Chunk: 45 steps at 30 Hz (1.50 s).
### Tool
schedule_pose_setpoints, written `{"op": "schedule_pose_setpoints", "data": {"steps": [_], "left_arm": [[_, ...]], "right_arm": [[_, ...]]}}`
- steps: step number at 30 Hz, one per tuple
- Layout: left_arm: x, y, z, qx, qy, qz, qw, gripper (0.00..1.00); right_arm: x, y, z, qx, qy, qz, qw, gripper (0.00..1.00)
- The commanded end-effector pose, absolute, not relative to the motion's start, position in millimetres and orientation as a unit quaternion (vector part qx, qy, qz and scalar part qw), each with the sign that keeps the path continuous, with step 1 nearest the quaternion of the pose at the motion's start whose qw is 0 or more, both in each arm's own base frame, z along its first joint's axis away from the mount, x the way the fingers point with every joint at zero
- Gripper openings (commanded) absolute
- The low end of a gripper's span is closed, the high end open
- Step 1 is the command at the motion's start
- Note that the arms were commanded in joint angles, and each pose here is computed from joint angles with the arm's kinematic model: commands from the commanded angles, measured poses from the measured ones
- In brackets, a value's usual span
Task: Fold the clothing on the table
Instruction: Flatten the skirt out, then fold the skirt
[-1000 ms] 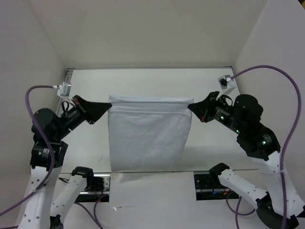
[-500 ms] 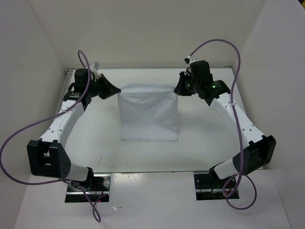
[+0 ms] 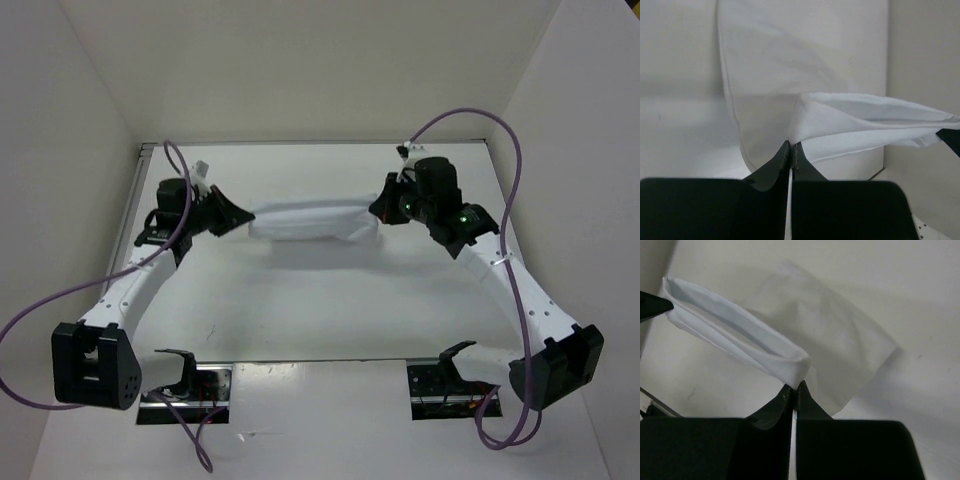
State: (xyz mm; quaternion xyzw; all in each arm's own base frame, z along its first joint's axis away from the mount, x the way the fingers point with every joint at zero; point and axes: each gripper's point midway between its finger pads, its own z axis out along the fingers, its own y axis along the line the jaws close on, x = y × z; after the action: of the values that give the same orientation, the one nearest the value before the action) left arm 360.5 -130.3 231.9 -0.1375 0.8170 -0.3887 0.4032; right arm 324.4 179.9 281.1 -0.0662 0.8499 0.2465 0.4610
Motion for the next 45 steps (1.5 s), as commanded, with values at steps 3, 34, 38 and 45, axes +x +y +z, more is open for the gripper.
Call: {"op": "schedule_pose_setpoints", "data": {"steps": [3, 34, 38, 45], "left_arm": [[311, -137, 182, -0.175, 0.831, -0.382, 0.366, 0.0], [230, -104, 149, -0.266, 0.859, -0.294, 0.326, 0.0], [219, -98, 140, -0.286, 0.86, -0.277, 0.319, 0.0], [218, -96, 115, -0.307, 0.873, -0.242, 0.291, 0.0]], "right_arm": [[275, 189, 223, -0.066, 0.889, 0.255, 0.375, 0.0], [256, 189, 119, -0.028, 0.96, 0.187, 0.207, 0.0], [263, 192, 107, -0.035, 0.964, 0.178, 0.194, 0.0], [279, 202, 98, -0.045, 0.963, 0.18, 0.193, 0.0]]}}
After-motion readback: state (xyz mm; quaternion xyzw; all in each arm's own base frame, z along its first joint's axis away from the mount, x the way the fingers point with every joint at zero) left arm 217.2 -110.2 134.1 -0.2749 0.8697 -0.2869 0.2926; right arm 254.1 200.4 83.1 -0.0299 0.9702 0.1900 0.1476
